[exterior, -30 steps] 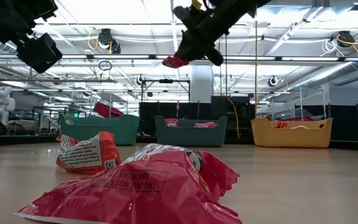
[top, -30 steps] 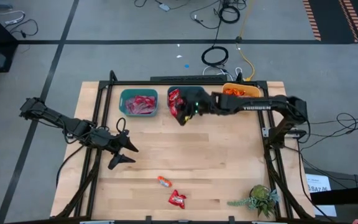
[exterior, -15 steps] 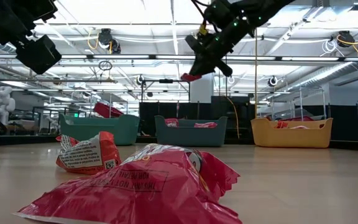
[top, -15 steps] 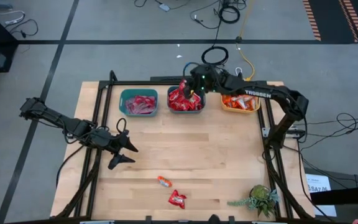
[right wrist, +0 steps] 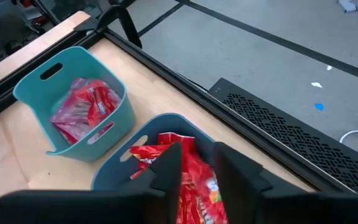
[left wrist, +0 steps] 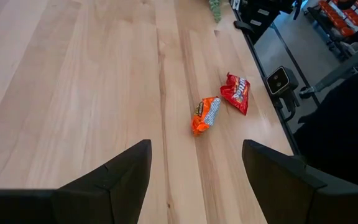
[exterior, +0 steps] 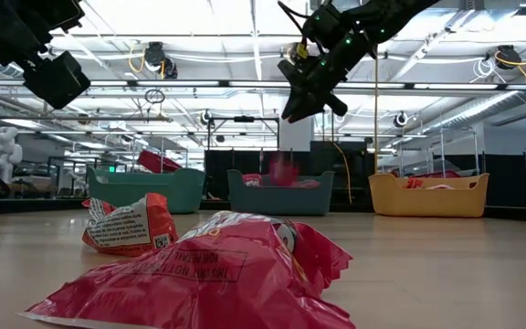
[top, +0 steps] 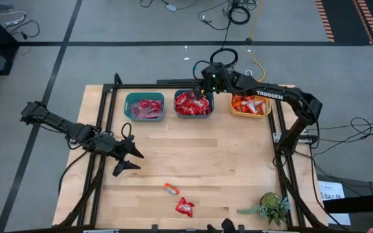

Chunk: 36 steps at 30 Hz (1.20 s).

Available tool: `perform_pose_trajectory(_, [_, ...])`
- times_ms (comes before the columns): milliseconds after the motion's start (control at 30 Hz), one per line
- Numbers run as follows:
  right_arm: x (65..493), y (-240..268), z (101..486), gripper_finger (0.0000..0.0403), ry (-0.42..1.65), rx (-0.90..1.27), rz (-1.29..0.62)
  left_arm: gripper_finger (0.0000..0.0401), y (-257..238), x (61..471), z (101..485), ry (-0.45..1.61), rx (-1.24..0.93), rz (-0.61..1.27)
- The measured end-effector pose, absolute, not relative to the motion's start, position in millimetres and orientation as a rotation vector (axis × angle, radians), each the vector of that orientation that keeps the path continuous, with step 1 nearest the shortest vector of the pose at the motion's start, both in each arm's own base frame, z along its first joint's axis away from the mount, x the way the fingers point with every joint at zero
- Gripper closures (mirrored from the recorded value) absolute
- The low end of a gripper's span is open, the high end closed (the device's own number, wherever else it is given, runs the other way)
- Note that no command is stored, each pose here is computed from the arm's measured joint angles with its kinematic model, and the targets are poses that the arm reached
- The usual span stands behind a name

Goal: Sort candy
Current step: Put the red candy into the blue bin, then put the orange chocolate into the yellow bin

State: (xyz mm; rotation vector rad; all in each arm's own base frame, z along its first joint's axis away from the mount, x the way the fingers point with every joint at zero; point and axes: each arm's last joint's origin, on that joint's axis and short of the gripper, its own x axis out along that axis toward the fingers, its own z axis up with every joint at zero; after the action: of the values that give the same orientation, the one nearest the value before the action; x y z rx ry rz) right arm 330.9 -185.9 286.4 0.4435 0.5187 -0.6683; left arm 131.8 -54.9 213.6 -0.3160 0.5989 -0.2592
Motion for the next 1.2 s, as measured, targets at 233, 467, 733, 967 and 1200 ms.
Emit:
perform_pose_trajectory(233, [331,-186,287,0.0252,0.519,0.444,-0.666,0.014,-55,132,214,0.599,-0.316,-0.259])
perform_pose_trajectory(467, [331,-185,287,0.0216,0.517,0.448,-0.663,0.014,-55,132,214,0.599,-0.316,-0.259])
perform_pose_trajectory(733, [331,-184,286,0.0214,0.509,0.489,-0.669,0.014,-55,132,214,0.599,-0.316,-0.259])
perform_pose_trajectory(967, [339,-170,286,0.022,0.558,0.354,-0.59,0.014,-55,132,214,0.599,-0.317,-0.259])
perform_pose_trajectory(1200, [358,-124,286,0.022,0.611,0.167,-0.416,0.014,-55,132,214,0.598,-0.316,-0.259])
